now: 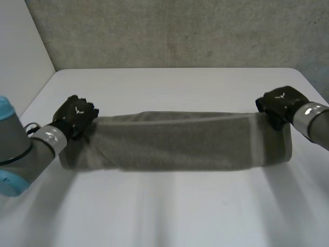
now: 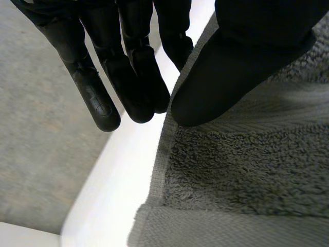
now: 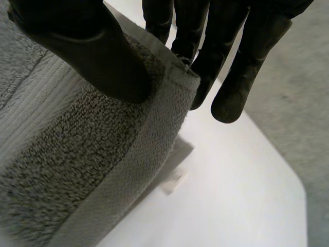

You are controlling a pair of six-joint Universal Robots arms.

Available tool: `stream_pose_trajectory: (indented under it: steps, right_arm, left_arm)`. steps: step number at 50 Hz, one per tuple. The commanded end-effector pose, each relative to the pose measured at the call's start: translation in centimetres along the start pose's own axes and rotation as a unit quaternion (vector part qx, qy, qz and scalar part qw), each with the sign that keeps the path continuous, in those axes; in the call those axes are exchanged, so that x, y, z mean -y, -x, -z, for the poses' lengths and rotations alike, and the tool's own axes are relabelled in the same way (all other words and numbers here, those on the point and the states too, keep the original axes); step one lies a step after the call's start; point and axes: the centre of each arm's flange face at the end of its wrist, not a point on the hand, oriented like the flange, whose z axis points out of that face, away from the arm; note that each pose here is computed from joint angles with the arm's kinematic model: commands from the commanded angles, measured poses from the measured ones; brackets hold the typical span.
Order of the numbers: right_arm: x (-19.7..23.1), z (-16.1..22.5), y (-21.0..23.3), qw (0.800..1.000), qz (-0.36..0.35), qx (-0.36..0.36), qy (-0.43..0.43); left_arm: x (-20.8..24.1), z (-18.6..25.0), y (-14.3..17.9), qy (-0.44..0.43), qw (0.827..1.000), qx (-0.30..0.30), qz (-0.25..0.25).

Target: Fold the towel.

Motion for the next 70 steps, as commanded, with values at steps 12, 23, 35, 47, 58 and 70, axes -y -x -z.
stream_pose_trajectory:
  steps: [12,23,35,47,58,70]
  right_arm:
    - [0.0,-7.6,-0.1,0.989,-0.007,-0.125,-0.084]
    - [0.1,-6.7,-0.6,0.987,-0.017,-0.145,-0.069]
    - [2.2,1.1,-0.6,0.989,-0.004,-0.129,-0.074]
    - [-2.7,3.6,1.7,0.998,-0.021,-0.059,-0.002]
    - [-7.0,0.8,2.9,0.999,-0.037,-0.017,0.011]
    - [-8.7,-2.1,2.4,0.999,-0.031,-0.039,-0.007]
  left_arm:
    - [-1.0,-6.5,0.1,-0.091,0.994,0.060,0.009]
    - [-0.5,-5.9,-0.9,-0.085,0.995,0.049,0.014]
    - [2.9,0.5,1.4,-0.072,0.993,0.089,0.016]
    - [2.2,4.2,-1.2,-0.041,0.997,0.061,0.032]
    - [1.4,4.4,-1.8,-0.031,0.984,0.047,0.169]
    - [0.9,4.4,-1.3,-0.033,0.952,0.048,0.299]
